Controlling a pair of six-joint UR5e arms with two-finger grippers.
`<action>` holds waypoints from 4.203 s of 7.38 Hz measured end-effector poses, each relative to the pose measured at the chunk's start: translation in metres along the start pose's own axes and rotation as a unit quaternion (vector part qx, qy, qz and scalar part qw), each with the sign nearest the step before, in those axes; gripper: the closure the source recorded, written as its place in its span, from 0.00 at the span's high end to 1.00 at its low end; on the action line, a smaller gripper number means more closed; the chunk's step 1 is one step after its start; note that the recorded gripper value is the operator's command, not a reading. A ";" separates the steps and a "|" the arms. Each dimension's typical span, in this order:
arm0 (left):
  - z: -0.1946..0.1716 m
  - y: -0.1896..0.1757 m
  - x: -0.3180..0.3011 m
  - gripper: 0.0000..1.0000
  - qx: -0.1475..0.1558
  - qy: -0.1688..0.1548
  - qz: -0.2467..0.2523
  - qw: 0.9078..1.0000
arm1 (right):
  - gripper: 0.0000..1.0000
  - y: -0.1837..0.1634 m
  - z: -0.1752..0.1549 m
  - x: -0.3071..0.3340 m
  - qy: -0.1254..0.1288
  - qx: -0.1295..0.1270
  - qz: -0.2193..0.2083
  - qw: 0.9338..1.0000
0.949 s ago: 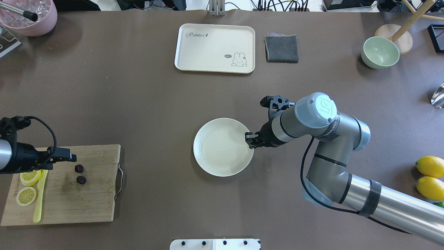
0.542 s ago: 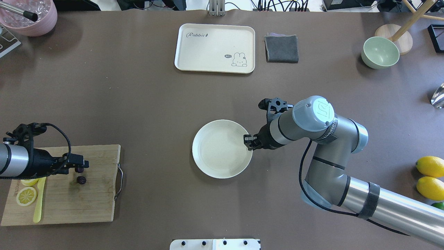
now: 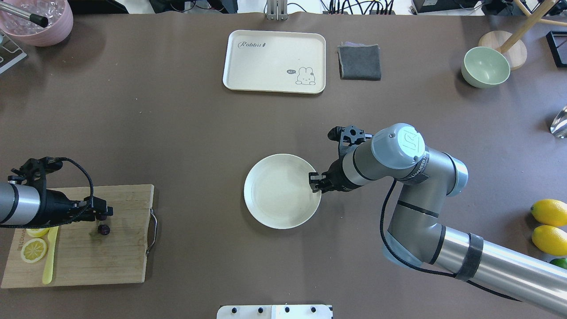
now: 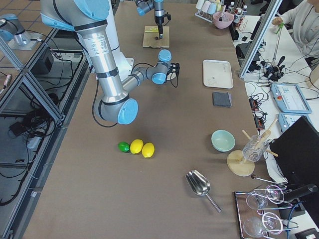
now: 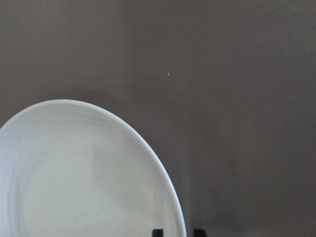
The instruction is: Place red cherry on plate
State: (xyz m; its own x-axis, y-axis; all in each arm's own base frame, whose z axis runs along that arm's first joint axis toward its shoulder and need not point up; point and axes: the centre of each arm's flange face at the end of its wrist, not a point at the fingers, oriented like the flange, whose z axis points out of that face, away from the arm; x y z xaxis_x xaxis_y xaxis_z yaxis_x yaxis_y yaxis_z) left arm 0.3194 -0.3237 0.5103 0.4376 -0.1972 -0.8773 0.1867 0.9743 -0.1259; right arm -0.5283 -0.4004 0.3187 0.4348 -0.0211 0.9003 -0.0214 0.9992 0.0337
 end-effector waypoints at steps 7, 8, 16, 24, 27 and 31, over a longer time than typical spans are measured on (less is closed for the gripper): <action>0.000 0.000 0.003 0.05 -0.002 0.003 0.001 1.000 | 0.99 -0.024 -0.033 0.008 -0.010 0.032 0.008 0.999; -0.003 0.000 0.007 0.05 -0.003 0.008 0.002 1.000 | 0.99 -0.030 -0.038 0.018 -0.006 0.033 0.012 0.999; 0.023 -0.005 0.337 0.06 0.007 0.075 -0.081 0.994 | 0.99 -0.066 -0.162 0.264 0.055 0.005 -0.060 0.997; 0.111 0.049 0.411 0.97 0.034 0.046 -0.082 0.995 | 1.00 -0.051 -0.184 0.308 0.073 0.008 -0.074 0.995; 0.046 -0.005 0.374 0.97 0.025 0.039 -0.080 0.996 | 1.00 -0.050 -0.205 0.314 0.070 0.019 -0.067 0.995; -0.097 -0.152 0.200 0.97 0.034 -0.108 0.104 0.988 | 1.00 -0.071 -0.251 0.375 0.100 0.038 -0.086 0.991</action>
State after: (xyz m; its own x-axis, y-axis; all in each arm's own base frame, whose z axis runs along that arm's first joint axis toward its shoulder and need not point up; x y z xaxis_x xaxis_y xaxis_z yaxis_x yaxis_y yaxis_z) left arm 0.2933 -0.5007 0.3096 0.6489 -0.0200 -0.7606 0.1289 0.9881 0.0839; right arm -0.1375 -0.4709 0.5451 0.6068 -0.1766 0.7750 0.0051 0.9758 0.2184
